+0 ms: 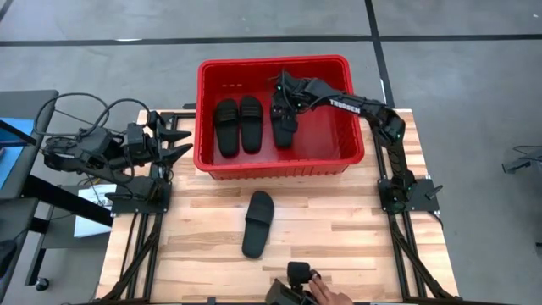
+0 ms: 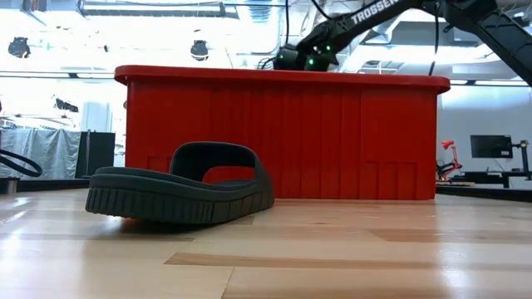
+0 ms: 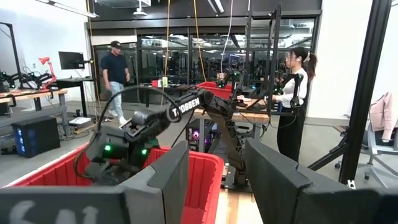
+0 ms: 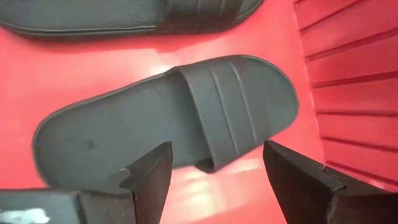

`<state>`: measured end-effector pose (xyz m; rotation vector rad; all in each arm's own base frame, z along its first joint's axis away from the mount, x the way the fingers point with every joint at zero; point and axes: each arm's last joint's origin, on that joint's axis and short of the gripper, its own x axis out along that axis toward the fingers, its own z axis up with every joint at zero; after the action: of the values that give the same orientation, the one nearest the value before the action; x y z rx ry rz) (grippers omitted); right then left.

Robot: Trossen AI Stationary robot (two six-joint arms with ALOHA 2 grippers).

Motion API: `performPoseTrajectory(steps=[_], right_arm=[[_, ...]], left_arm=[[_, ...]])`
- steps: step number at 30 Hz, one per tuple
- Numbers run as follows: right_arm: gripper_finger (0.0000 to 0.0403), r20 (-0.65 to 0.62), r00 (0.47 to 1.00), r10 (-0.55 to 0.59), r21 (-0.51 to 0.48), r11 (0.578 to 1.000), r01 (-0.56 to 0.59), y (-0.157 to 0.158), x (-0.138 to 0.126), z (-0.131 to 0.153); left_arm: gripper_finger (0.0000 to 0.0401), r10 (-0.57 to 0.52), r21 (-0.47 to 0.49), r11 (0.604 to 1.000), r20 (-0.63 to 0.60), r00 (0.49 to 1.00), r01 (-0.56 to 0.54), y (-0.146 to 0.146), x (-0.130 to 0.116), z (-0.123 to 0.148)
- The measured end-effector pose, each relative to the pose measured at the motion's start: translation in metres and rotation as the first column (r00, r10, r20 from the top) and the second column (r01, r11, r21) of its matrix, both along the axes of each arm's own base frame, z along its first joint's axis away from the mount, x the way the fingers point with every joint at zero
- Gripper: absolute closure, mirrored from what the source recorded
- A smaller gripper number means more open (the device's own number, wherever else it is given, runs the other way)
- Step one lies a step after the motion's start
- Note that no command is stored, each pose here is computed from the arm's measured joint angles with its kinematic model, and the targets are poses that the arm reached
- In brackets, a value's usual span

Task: Pick and place slides into bin
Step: Put the black slide into the red container

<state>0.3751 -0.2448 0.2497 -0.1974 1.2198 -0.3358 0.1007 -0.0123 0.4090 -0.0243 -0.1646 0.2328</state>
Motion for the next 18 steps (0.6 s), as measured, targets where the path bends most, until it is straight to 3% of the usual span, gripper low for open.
performPoseTrajectory(steps=[10, 18], right_arm=[[0.0159, 0.051, 0.999, -0.001, -0.035, 0.999, 0.003, 0.008, -0.004, 0.078], [0.0159, 0.111, 0.992, 0.062, -0.088, 0.995, -0.053, 0.052, -0.013, 0.138]], left_arm=[[0.0255, 0.0, -0.001, 1.0, 0.001, 1.0, 0.0, 0.0, 0.0, 0.0], [0.0255, 0.0, 0.002, 1.0, -0.011, 1.0, 0.0, 0.0, 0.0, -0.001]])
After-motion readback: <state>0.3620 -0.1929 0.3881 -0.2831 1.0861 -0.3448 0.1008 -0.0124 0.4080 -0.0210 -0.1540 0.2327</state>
